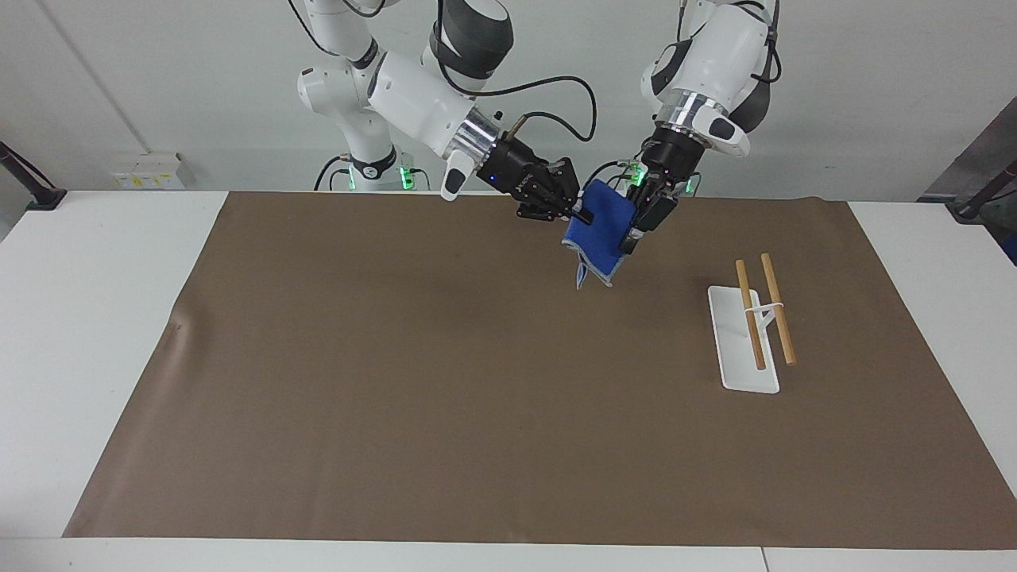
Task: Right arm passes towel to left arm to hang
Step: 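Close the left gripper on the towel while the right gripper holds, then open the right gripper and pull it back from the towel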
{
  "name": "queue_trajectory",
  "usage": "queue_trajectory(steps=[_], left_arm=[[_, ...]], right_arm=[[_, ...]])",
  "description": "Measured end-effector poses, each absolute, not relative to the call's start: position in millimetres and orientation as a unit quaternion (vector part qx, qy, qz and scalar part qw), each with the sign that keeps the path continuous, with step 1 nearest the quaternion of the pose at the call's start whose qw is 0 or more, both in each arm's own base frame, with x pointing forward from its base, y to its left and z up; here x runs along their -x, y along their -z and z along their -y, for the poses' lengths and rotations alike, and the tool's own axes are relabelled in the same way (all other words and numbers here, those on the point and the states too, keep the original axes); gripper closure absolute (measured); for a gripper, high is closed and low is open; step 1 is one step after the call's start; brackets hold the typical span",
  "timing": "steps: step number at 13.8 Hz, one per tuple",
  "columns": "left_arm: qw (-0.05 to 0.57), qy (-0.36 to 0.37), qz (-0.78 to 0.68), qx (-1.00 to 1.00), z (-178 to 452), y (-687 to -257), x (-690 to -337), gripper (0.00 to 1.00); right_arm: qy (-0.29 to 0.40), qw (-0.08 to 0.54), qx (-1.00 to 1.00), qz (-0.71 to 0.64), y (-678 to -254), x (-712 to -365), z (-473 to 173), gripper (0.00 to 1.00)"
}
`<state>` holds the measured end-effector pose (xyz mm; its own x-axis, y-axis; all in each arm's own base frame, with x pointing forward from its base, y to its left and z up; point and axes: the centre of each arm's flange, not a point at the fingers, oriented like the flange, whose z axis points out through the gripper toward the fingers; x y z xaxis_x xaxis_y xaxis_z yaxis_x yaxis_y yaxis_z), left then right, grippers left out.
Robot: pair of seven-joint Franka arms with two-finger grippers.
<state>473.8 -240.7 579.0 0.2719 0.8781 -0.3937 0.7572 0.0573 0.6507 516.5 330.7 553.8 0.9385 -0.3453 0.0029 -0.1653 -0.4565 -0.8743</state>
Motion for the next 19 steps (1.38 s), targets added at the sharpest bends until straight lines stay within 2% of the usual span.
queue_trajectory(steps=[6,9,13,17,18,19], left_arm=[[0.413,-0.074,-0.6,-0.682,239,-579,-475,0.97],[0.412,-0.074,-0.6,-0.682,239,-579,-475,0.97],[0.411,-0.074,-0.602,-0.68,236,-578,-477,0.97],[0.409,-0.08,-0.608,-0.676,226,-576,-483,0.97],[0.408,-0.083,-0.611,-0.673,220,-576,-485,0.97],[0.407,-0.085,-0.615,-0.67,214,-576,-488,0.97]], right_arm=[[0.09,0.499,0.849,-0.151,-554,-517,-331,0.96],[0.09,0.499,0.848,-0.151,-554,-517,-330,0.92],[0.093,0.5,0.848,-0.15,-557,-516,-329,0.52],[0.099,0.499,0.847,-0.152,-559,-519,-323,0.07],[0.107,0.495,0.849,-0.151,-558,-524,-315,0.0],[0.117,0.485,0.854,-0.147,-558,-529,-307,0.0]])
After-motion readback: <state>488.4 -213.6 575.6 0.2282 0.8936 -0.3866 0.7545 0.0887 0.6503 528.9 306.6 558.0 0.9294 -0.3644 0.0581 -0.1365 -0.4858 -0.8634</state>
